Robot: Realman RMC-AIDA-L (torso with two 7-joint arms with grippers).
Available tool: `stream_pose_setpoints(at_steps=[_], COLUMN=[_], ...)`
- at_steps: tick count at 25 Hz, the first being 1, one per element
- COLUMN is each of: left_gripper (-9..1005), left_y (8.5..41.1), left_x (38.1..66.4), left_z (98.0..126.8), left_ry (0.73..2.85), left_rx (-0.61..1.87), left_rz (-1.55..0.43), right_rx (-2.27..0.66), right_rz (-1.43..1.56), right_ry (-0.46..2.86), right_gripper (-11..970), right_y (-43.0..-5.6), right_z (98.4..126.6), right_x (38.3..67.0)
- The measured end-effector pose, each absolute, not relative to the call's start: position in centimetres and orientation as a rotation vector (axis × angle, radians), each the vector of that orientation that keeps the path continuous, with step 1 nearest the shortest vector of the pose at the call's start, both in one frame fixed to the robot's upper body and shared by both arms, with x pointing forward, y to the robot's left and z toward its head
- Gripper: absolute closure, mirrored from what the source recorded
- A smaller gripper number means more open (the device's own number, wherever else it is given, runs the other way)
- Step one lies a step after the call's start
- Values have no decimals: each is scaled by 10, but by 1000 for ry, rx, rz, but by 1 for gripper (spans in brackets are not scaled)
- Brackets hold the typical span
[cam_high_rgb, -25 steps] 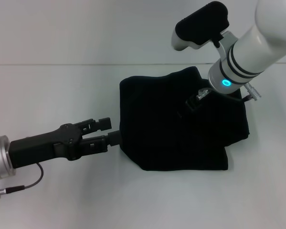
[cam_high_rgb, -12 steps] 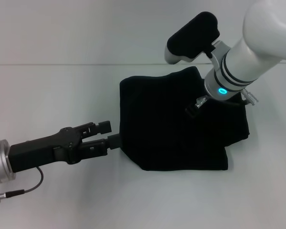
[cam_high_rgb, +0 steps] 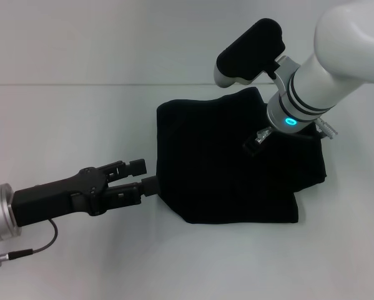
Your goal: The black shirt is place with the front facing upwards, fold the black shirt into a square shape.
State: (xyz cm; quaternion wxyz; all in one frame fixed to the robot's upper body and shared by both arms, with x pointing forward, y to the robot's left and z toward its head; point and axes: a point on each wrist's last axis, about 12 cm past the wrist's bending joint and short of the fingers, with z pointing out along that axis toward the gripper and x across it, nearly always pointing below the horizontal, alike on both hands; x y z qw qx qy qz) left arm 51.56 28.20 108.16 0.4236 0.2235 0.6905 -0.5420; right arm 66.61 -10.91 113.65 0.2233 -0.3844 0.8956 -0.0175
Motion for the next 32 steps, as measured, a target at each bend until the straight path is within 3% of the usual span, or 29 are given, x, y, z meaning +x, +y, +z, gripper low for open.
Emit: stream_pose_setpoints(at_steps=[5, 18, 26, 32], left_gripper=[110, 109, 110, 110], left_y=[281, 280, 280, 278], left_x=[516, 517, 523, 526], left_z=[1082, 1083, 1088, 1091], left_ry=[1727, 1720, 1712, 1690], left_rx=[561, 565, 554, 546], left_rz=[-1358, -1358, -1365, -1371], right_rx=[-1056, -800, -363, -37], right_rz=[-45, 137, 451, 700], right_ry=[2475, 2526, 2486, 2354], right_gripper=[813, 926, 928, 933], right_y=[-109, -129, -183, -234], right_z=[1136, 1136, 1126, 1104], right_x=[666, 667, 656, 639])
